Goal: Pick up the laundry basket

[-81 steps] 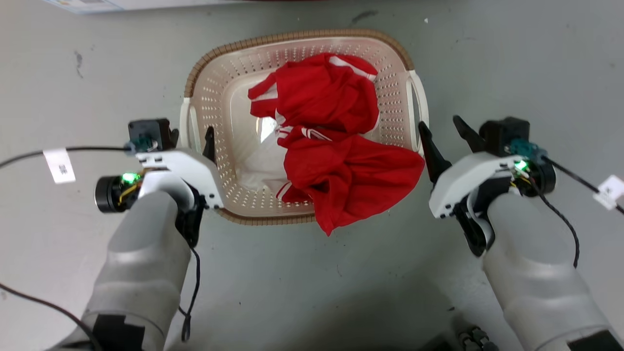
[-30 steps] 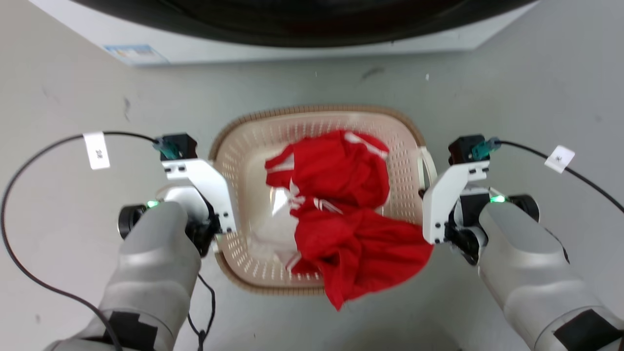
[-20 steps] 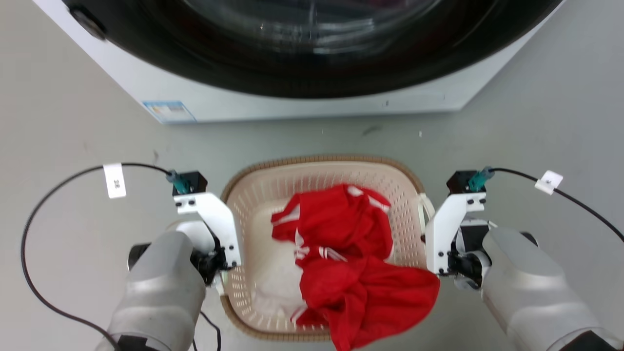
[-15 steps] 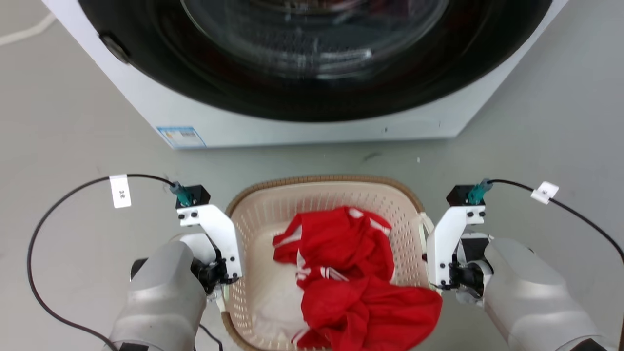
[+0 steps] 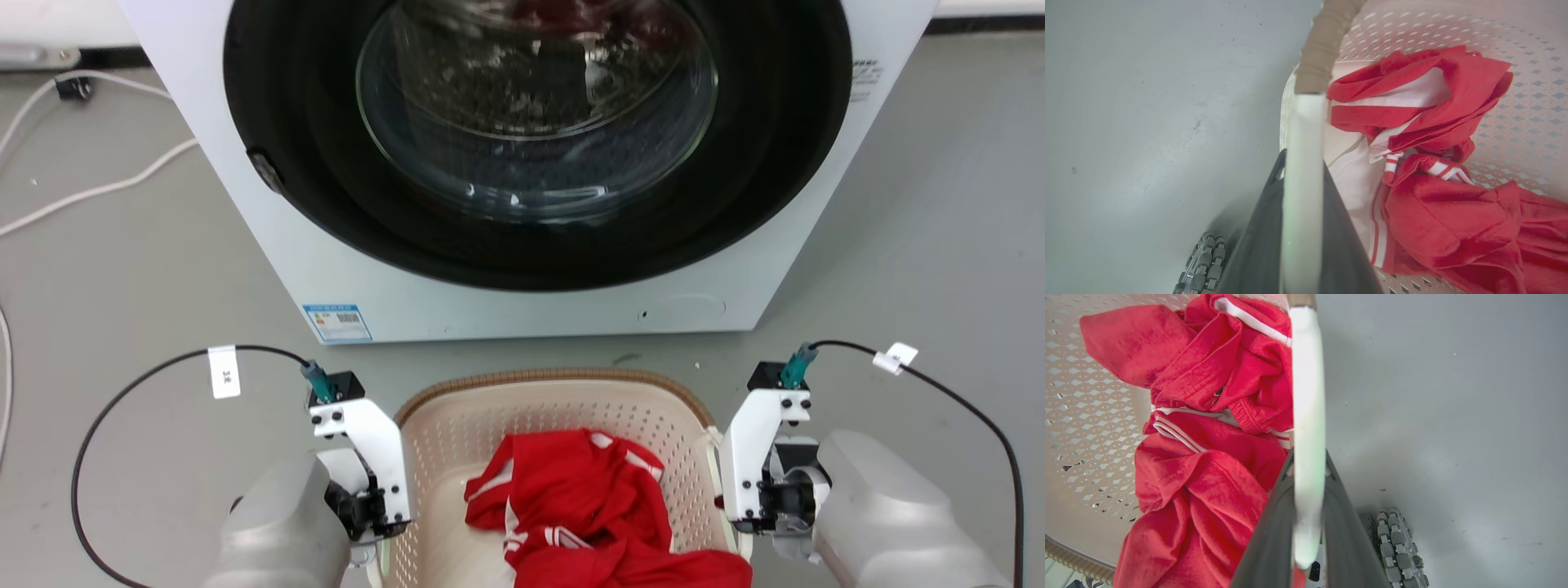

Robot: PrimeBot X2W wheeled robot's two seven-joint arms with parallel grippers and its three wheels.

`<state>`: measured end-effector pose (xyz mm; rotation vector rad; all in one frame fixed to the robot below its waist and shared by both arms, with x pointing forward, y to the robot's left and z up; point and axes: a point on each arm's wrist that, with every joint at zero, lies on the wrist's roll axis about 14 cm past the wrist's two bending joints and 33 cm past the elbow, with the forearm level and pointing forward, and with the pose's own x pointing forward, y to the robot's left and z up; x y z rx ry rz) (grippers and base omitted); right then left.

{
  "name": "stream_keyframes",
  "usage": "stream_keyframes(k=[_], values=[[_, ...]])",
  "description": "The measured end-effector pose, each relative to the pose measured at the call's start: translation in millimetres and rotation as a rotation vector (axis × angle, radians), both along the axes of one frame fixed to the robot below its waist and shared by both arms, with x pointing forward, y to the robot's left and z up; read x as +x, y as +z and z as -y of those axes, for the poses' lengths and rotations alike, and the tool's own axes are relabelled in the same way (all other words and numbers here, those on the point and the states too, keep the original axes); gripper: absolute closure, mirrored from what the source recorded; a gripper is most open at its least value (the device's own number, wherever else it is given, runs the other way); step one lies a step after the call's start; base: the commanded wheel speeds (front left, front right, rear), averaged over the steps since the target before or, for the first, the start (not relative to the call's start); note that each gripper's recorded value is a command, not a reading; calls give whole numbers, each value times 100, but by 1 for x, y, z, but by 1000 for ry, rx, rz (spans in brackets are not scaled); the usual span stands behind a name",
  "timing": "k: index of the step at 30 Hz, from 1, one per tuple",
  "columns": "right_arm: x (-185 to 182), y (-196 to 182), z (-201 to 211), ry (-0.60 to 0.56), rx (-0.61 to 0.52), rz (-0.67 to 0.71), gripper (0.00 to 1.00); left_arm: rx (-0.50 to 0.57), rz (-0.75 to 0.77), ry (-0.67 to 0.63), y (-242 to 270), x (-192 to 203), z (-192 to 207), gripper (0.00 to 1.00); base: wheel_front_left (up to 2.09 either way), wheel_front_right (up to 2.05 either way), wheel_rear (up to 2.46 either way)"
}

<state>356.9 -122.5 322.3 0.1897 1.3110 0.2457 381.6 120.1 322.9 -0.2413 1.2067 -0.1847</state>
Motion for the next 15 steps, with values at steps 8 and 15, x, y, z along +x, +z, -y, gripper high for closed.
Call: stream_keyframes(k=[8,15], values=[[-22,13,1,-12,9,-23,100,-4,9,-9,12,-22,1,100,0,0,0],[-40,14,1,-27,19,-45,100,-10,-11,-20,12,-41,3,100,0,0,0]])
